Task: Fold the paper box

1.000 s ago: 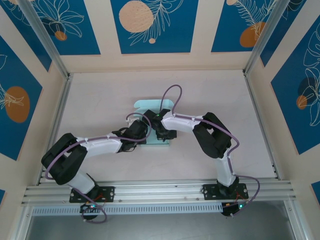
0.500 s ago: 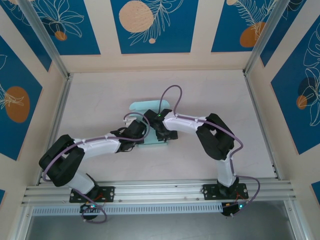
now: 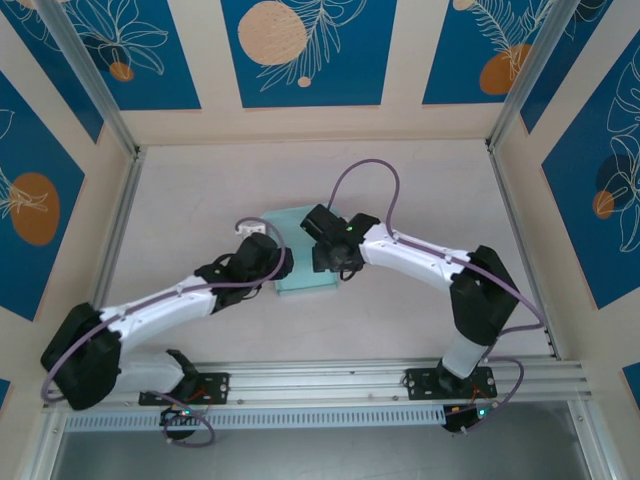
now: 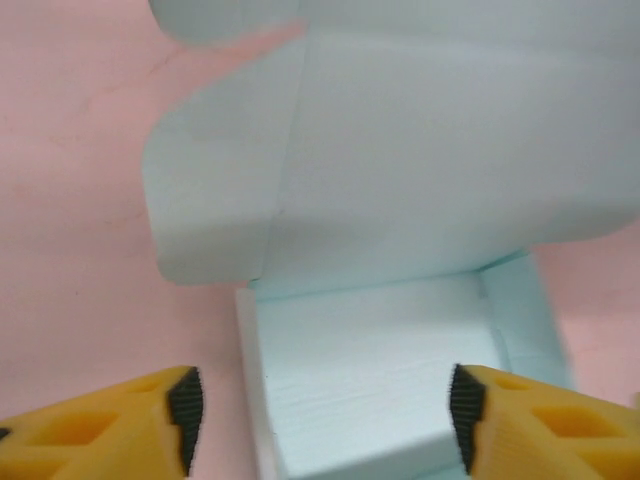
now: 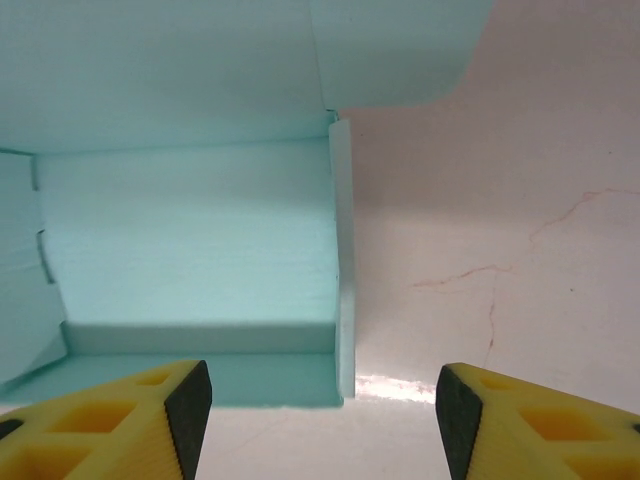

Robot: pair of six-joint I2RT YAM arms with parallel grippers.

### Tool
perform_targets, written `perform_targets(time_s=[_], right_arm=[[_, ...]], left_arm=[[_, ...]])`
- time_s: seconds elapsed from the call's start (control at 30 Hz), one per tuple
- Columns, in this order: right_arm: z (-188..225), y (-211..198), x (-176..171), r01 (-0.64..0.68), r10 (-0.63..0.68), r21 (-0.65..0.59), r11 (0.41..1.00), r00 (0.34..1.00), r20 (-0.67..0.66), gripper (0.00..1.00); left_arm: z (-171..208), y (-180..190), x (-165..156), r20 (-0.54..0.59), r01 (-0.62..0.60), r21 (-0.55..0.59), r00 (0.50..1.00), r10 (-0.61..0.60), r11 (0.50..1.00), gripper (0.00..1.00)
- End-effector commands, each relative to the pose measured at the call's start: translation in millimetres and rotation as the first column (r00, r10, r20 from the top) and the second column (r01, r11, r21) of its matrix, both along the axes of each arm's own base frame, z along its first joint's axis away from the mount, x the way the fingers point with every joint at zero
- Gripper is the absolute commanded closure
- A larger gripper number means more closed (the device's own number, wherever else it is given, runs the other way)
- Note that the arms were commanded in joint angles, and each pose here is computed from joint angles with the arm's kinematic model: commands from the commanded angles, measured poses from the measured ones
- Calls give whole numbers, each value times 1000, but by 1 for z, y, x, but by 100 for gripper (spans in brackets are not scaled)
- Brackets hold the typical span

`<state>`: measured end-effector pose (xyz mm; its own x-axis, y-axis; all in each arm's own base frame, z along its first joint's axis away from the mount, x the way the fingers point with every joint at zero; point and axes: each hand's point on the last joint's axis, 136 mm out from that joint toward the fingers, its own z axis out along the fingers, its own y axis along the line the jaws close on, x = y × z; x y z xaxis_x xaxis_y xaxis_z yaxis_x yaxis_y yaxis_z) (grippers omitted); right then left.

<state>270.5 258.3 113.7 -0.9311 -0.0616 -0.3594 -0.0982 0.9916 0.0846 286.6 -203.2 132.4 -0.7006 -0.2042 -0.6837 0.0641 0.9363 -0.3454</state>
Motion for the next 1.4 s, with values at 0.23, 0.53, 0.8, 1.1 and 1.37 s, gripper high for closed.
perform_targets(time_s=[0.23,0.53,0.8,1.1,1.37], right_arm=[[98,-26,11,-214,147,343,915,967,209,38],[121,-46,45,-350,214,503,790,927,308,37],[98,-23,65,-467,336,499,730,881,332,38],[65,-4,93,-505,415,422,753,862,291,29],[44,10,94,-505,437,413,758,863,253,28]], left_arm=[[94,24,2,112,378,201,908,-404,904,12],[64,53,32,-19,429,136,902,-431,893,19],[46,36,32,173,512,124,833,-526,850,21],[24,33,53,147,495,111,849,-507,862,26],[21,28,62,130,492,76,857,-498,867,38]])
